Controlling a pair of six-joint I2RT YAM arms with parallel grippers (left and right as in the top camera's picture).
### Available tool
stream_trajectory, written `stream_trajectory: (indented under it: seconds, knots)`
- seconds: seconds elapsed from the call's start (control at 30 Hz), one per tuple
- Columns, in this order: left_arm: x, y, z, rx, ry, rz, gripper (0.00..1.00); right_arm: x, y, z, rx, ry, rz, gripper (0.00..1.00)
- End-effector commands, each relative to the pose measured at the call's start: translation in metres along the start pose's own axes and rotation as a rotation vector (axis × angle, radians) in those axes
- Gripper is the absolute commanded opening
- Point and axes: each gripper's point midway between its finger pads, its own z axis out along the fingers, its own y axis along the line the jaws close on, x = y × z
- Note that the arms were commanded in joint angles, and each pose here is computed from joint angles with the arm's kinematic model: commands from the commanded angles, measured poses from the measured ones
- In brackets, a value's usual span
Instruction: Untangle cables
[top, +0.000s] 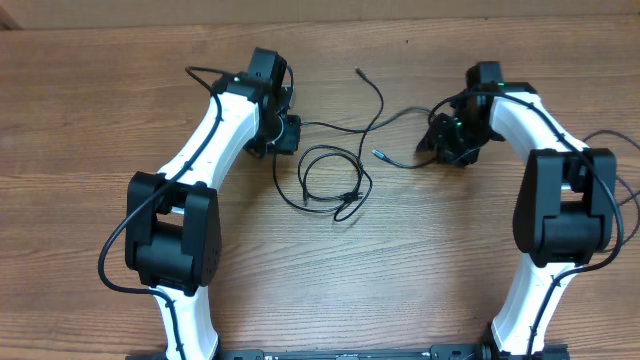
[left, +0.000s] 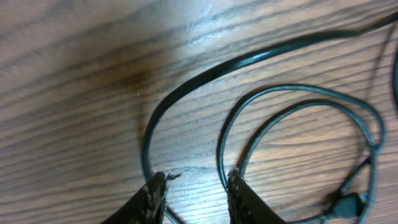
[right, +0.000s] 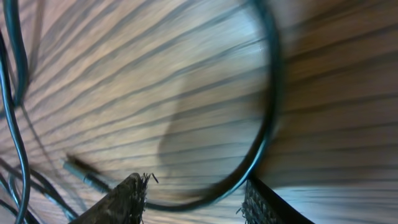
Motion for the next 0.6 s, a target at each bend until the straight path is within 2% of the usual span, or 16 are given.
stream_trajectory:
  seconds: [0.0, 0.13, 0.2, 0.23, 0.57]
  knots:
    - [0.002, 0.001, 0.004, -0.004, -0.021, -0.014, 0.4, 0.017, 0.008, 0.015, 0.005, 0.051, -0.027, 0.5]
    - [-0.007, 0.008, 0.007, -0.032, -0.064, -0.014, 0.47, 0.027, 0.024, 0.021, 0.0, 0.07, -0.067, 0.5]
    - [-0.01, 0.007, 0.006, -0.032, -0.075, -0.013, 0.56, 0.032, 0.03, 0.023, 0.0, 0.078, -0.086, 0.5]
    - [-0.011, 0.007, 0.006, -0.032, -0.079, -0.012, 0.57, 0.034, 0.034, 0.025, 0.0, 0.083, -0.098, 0.5]
    - [-0.001, 0.019, 0.015, -0.087, -0.061, -0.036, 0.62, 0.05, 0.058, 0.035, 0.0, 0.096, -0.169, 0.52]
